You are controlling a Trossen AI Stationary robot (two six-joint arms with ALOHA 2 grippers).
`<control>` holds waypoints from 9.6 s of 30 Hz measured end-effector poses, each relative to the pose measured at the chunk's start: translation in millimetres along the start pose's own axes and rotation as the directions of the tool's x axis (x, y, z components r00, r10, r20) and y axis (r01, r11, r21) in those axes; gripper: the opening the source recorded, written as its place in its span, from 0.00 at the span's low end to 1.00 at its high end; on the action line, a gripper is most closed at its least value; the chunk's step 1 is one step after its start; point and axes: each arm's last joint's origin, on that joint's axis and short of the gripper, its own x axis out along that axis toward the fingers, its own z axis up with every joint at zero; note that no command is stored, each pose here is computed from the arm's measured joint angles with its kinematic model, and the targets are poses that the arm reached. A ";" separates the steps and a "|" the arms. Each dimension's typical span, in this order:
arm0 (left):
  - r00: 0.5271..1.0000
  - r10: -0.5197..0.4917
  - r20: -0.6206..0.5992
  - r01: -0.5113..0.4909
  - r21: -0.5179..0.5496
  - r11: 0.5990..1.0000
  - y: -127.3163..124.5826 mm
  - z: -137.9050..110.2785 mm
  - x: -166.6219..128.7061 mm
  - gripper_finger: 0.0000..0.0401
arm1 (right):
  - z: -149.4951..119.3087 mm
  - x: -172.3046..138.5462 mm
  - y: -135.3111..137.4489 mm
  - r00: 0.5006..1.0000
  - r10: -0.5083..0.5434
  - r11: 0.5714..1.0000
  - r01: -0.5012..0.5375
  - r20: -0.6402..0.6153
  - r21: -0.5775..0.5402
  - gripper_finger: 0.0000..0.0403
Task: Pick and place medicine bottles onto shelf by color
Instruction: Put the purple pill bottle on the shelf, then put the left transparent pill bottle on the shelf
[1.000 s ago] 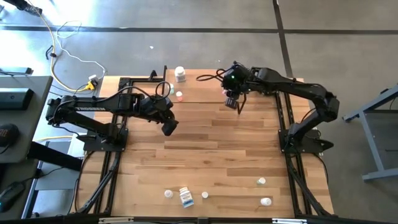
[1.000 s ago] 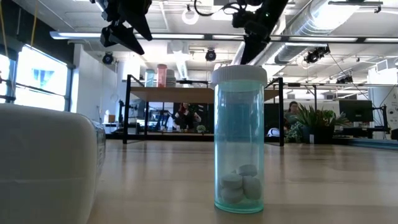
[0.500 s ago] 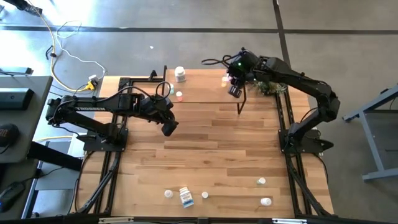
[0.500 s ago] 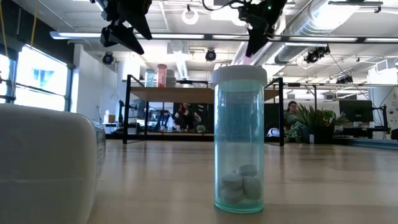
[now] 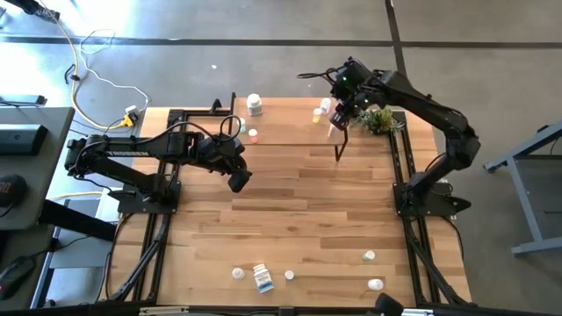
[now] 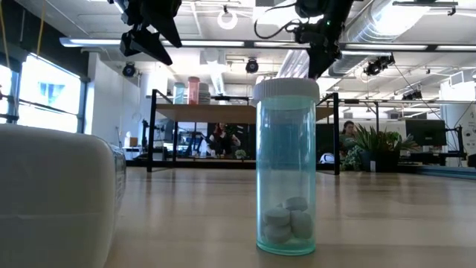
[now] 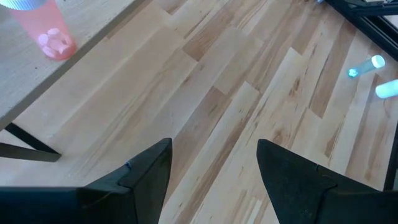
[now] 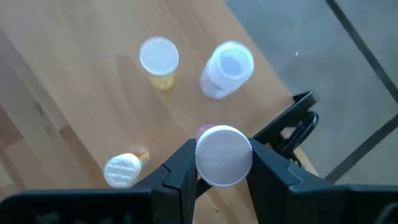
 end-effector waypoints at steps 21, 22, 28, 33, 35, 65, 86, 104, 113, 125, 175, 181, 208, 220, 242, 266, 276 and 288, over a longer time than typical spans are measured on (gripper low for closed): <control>1.000 0.000 -0.001 0.000 0.000 1.000 0.0 -0.1 -0.1 0.57 | 6.6 47.2 1.3 0.990 0.017 0.996 -0.004 -0.141 0.092 0.26; 1.000 0.001 -0.001 -0.001 0.000 1.000 0.0 0.0 -0.1 0.57 | 7.0 48.2 1.2 0.990 0.016 0.996 -0.003 -0.141 0.093 0.26; 1.000 0.001 -0.001 -0.001 0.000 1.000 0.0 0.0 -0.1 0.57 | 7.1 49.4 1.4 0.989 0.013 0.996 0.001 -0.148 0.093 0.26; 1.000 0.000 0.000 0.000 0.000 1.000 0.0 0.0 -0.1 0.57 | 6.3 49.3 1.4 0.988 0.015 0.995 0.001 -0.156 0.097 0.26; 1.000 0.000 0.000 0.000 0.000 1.000 -0.1 0.0 -0.2 0.57 | 6.2 49.4 1.5 0.987 0.015 0.996 0.000 -0.157 0.093 0.27; 1.000 0.000 0.000 0.000 0.001 1.000 0.0 0.1 -0.2 0.57 | 7.4 40.2 -0.5 0.994 -0.005 0.992 0.018 -0.106 0.121 0.43; 1.000 -0.012 -0.025 0.013 0.030 0.999 -6.6 -6.1 -1.0 0.57 | 24.8 -19.0 -7.7 0.997 -0.063 0.986 0.068 -0.037 0.150 0.43; 0.991 -0.084 -0.108 0.103 0.181 0.978 -23.5 -30.4 -20.1 0.57 | 14.9 -44.1 43.8 0.999 0.019 0.965 -0.008 -0.042 0.261 0.43; 0.983 -0.134 -0.125 0.160 0.230 0.960 -36.5 -39.4 -23.6 0.57 | 1.3 -67.2 90.5 0.996 0.086 0.969 -0.077 -0.027 0.233 0.43; 0.966 -0.213 -0.146 0.250 0.324 0.912 -56.0 -54.5 -30.5 0.57 | -42.5 -51.1 167.0 0.993 0.003 0.985 0.018 -0.121 0.173 0.43; 0.937 -0.324 -0.132 0.314 -0.086 0.945 -118.9 -130.8 -54.0 0.57 | -77.0 -68.5 298.0 0.780 0.566 0.792 -0.604 0.268 0.085 0.43; 0.963 -0.255 -0.091 0.269 0.217 0.939 -133.9 -160.2 -44.6 0.57 | -76.5 -68.1 297.3 0.782 0.561 0.800 -0.597 0.270 0.066 0.43; 0.991 -0.078 -0.110 0.121 0.470 0.874 -163.7 -221.1 28.3 0.57 | -74.0 -62.0 290.8 0.812 0.528 0.823 -0.562 0.248 0.087 0.43; 0.983 -0.084 -0.163 0.151 0.463 0.873 -172.5 -239.4 54.0 0.57 | -75.0 -61.3 290.1 0.819 0.522 0.829 -0.553 0.238 0.086 0.43; 0.980 -0.068 -0.188 0.153 0.488 0.859 -173.8 -248.6 67.7 0.43 | -75.3 -61.2 290.0 0.820 0.523 0.829 -0.553 0.232 0.086 0.43; 0.983 -0.041 -0.181 0.123 0.466 0.876 -147.8 -169.6 46.8 0.32 | -75.2 -76.6 280.2 0.790 0.555 0.794 -0.596 0.259 0.116 0.43; 0.995 -0.098 -0.031 0.101 0.449 0.888 -114.4 -94.2 20.9 0.33 | -72.6 -92.1 264.8 0.786 0.502 0.804 -0.578 0.361 0.139 0.43; 0.985 -0.056 0.166 -0.034 0.496 0.868 -64.8 -19.8 -8.8 0.33 | -66.8 -89.6 257.4 0.810 0.400 0.821 -0.525 0.430 0.225 0.43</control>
